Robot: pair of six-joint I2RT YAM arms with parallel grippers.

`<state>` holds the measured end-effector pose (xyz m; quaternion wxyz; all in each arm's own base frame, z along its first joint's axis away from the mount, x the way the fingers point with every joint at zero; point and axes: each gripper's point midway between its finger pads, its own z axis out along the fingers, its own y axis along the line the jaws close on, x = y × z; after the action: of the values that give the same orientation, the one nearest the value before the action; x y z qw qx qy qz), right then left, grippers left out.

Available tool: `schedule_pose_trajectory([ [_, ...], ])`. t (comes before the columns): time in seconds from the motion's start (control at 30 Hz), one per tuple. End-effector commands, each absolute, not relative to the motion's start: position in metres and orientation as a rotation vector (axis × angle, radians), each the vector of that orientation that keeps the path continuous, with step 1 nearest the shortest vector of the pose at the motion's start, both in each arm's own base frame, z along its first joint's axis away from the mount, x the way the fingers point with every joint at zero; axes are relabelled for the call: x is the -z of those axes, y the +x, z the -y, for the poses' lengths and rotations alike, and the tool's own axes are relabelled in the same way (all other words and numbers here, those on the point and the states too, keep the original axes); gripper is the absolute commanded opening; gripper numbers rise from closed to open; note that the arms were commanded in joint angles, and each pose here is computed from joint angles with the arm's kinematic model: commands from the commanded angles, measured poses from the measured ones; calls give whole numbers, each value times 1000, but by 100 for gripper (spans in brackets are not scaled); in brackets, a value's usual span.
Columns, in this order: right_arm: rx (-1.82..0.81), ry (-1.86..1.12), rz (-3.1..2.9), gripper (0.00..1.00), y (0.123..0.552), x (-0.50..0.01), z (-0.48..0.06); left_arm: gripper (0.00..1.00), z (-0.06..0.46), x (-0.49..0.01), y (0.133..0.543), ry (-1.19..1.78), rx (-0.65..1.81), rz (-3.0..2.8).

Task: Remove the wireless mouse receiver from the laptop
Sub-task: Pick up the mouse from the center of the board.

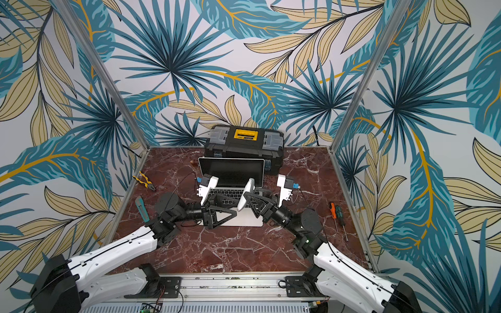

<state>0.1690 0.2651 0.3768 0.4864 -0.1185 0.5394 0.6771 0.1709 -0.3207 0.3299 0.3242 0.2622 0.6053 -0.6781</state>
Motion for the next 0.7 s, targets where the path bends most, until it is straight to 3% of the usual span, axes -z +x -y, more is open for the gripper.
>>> schedule_pose_trajectory([
  [0.0,-1700,-307,-1260,57,160,-383,-263,99,325,-347,163,726,1815,-1468],
  [0.27,-1717,-308,-1286,58,162,-376,-269,89,327,-355,163,722,1862,-1423],
  [0.67,-1732,-300,-1314,58,164,-366,-271,66,331,-356,165,719,1885,-1415],
])
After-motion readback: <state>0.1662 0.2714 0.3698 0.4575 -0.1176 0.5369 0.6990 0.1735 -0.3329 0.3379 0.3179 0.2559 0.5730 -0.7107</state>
